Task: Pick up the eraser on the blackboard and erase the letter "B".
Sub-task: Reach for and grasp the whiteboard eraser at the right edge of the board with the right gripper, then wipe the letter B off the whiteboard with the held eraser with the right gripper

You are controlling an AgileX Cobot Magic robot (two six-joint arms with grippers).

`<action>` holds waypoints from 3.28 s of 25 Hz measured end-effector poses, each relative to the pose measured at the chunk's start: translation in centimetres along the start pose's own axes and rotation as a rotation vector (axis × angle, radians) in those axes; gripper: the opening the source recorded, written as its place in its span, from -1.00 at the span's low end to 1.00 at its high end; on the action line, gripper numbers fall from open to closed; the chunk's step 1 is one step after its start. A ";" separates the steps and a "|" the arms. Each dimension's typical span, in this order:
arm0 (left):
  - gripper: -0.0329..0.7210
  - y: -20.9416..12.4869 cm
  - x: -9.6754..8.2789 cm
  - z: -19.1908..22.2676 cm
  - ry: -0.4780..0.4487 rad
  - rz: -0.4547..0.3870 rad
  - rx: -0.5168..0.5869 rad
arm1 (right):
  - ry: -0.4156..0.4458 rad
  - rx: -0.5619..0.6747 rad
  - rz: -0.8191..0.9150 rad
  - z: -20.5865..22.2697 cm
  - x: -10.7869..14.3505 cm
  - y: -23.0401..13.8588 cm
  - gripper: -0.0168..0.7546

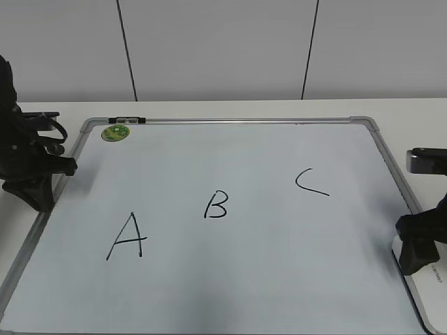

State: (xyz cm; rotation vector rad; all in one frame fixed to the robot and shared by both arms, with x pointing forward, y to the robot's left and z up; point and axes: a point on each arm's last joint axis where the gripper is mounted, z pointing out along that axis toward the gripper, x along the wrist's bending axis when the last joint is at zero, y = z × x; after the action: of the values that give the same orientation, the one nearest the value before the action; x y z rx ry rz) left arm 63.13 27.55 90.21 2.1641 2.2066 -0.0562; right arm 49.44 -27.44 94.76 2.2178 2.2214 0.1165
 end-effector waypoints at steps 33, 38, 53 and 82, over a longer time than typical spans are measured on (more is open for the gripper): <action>-0.84 0.0 0.1 0.0 0.000 -0.002 0.000 | 0.002 0.045 0.018 2.7 0.0 1.0 0.42; -0.84 0.0 0.1 0.0 0.000 -0.002 0.000 | 0.021 0.085 0.036 2.4 0.2 0.9 0.41; -0.84 0.0 0.1 0.0 0.000 -0.002 0.000 | 0.159 0.016 -0.095 -2.3 5.0 7.3 0.41; -0.84 0.0 0.1 -0.1 0.000 -0.002 0.000 | 0.066 0.012 -0.391 4.2 20.5 17.4 0.41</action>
State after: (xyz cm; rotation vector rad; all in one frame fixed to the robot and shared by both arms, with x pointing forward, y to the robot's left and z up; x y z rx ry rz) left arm 63.11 27.61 90.28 2.1621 2.2084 -0.0570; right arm 66.97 -6.77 92.56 1.7623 2.6432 0.1757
